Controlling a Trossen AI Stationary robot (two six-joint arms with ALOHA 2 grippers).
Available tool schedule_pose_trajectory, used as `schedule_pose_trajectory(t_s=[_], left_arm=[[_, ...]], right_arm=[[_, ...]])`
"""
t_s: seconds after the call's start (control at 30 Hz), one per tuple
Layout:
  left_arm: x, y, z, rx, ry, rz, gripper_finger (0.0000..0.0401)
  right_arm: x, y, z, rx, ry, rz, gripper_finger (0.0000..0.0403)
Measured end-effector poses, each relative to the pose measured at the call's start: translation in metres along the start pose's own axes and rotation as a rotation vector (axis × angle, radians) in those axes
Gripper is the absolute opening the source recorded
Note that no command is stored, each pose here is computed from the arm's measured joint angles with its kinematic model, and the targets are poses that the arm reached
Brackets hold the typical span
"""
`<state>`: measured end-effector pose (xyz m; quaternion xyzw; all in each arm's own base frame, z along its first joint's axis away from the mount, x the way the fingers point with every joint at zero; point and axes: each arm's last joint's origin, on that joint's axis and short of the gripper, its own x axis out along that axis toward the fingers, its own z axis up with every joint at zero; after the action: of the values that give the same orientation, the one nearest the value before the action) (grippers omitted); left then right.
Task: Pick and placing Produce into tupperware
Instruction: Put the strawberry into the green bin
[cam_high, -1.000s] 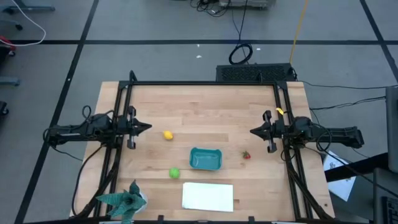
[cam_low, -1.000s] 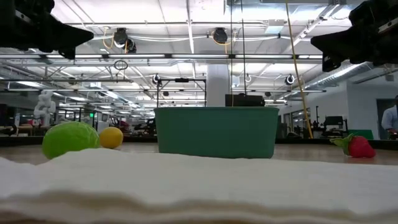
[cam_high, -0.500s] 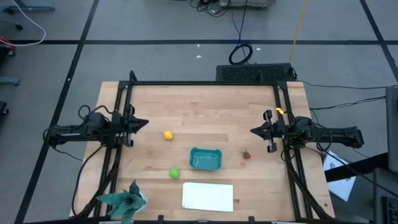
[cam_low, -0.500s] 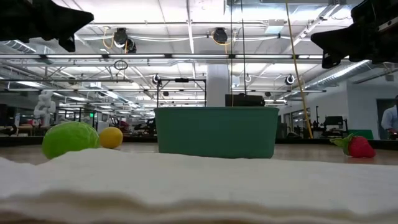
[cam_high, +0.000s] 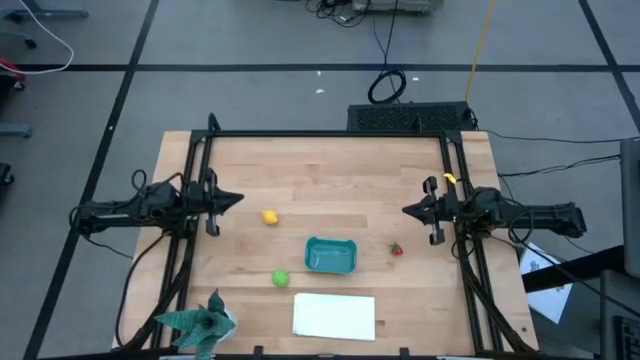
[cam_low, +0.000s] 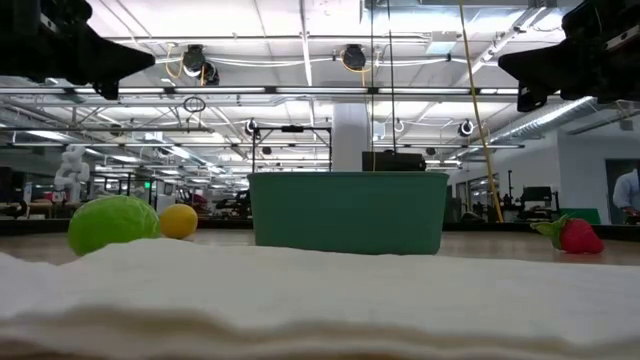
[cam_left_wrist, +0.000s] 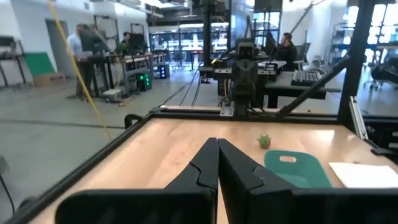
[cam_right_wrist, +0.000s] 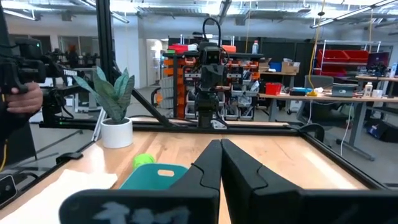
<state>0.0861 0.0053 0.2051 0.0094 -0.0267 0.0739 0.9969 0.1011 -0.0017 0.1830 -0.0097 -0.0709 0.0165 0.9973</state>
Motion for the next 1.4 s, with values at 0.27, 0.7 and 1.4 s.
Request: schedule_pose_trajectory(t_s=[0.27, 0.7, 1.4], left_arm=[[0.000, 0.000, -0.008, -0.095, 0.085, 0.007, 0.0005], [0.000, 0.000, -0.005, -0.024, 0.048, 0.004, 0.0005], [0.000, 0.000, -0.007, -0.021, 0.073, 0.004, 0.0005]], right_arm=[[0.005, 0.000, -0.005, 0.059, 0.051, -0.001, 0.0000], [0.015, -0.001, -0.010, 0.059, 0.106, -0.003, 0.0000], [0.051, -0.005, 0.044, 0.122, 0.423, -0.044, 0.0000]])
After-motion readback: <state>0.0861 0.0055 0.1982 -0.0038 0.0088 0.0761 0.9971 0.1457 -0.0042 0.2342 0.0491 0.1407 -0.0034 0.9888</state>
